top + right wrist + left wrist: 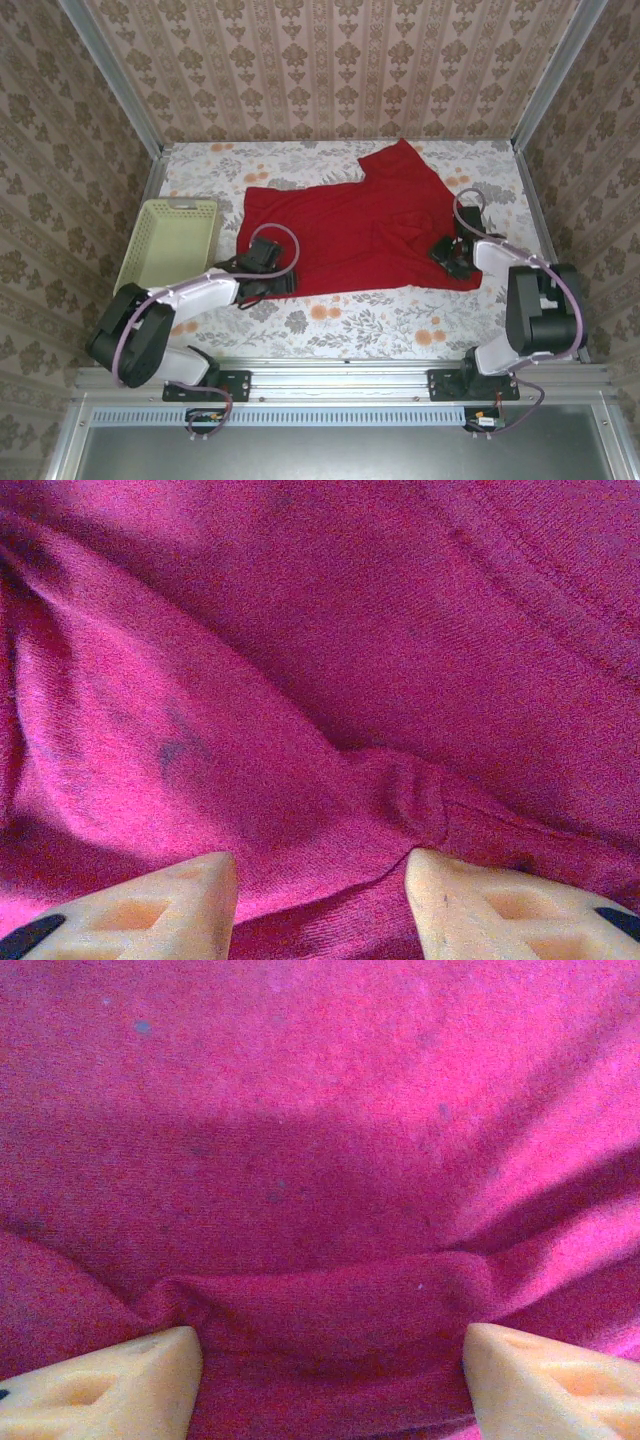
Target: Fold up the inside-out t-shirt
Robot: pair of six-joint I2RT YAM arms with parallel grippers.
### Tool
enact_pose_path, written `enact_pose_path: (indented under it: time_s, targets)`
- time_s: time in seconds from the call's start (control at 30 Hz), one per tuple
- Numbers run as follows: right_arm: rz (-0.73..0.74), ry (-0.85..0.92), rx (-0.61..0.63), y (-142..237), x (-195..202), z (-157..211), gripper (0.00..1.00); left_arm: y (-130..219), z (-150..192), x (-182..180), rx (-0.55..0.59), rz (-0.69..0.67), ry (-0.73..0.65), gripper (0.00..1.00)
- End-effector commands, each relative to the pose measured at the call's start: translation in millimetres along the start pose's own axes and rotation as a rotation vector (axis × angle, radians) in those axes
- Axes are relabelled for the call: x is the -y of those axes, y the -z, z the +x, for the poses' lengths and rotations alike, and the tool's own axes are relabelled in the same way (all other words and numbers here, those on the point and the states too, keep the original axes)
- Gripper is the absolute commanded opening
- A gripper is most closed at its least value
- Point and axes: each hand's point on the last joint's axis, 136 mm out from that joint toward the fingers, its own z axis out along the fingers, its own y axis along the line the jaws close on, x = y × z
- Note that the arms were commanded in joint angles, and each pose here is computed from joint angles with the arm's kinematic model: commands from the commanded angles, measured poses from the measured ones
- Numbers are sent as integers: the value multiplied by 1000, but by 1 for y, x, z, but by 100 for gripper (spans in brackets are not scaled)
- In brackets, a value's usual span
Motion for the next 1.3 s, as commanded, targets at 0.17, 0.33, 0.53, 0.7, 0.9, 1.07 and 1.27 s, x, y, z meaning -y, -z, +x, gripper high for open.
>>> enact_pose_path:
  time_s: [0.17,0.33,0.53,0.7,0.9,1.07,1.27]
  targets:
    - [175,-113,6,29,73,44,53,21,83,-16,-140,-99,21,71]
    - [142,-123,131,70,73,17,53,57,39,9,6,-30,-19,72]
    - [3,-9,276,121,15,-42,55,94,-85,17,199,-45,-10,74]
    - [-109,60,299,131,-32,-77,58,69,-164,-11,208,-159,37,76]
    - [-184,159,282,117,-82,-108,60,19,-216,-54,157,-255,119,76]
    - [-183,229,249,92,-108,-126,61,-19,-235,-69,109,-260,154,72]
    - [-171,284,244,68,-129,-152,61,-52,-238,-78,45,-292,162,69]
